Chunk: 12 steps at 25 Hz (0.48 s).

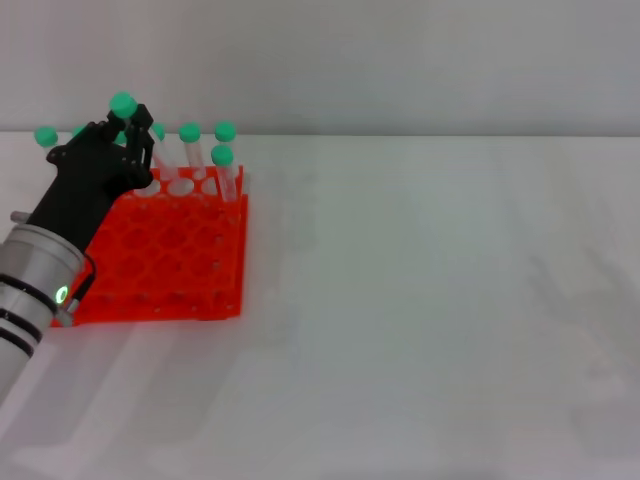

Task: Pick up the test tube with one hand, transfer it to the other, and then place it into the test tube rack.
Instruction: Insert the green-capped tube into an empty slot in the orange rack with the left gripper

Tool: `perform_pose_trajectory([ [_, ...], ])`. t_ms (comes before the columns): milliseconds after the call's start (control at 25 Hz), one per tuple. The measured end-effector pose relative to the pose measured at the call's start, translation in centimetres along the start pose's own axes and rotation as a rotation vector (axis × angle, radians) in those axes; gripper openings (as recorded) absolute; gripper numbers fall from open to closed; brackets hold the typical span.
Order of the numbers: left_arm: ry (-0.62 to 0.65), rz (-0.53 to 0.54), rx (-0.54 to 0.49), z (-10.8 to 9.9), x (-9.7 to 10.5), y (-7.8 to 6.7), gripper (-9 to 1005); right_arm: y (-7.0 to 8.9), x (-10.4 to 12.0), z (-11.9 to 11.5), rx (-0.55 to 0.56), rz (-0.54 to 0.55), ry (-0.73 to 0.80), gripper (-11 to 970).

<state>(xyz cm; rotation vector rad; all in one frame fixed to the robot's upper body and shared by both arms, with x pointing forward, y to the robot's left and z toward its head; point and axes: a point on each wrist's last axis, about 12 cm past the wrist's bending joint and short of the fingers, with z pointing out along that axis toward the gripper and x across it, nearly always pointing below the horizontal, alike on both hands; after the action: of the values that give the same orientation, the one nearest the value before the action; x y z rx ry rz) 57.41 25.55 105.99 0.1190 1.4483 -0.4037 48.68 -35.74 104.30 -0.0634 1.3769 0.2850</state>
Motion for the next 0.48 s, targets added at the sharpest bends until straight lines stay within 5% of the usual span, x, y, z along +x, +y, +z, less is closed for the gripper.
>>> perform_pose_trajectory([
  [480,0.077,0.021,0.008,1.5,0.4,-0.5,217,0.3,-0.1,0.6,-0.013,0.002,-0.008,647],
])
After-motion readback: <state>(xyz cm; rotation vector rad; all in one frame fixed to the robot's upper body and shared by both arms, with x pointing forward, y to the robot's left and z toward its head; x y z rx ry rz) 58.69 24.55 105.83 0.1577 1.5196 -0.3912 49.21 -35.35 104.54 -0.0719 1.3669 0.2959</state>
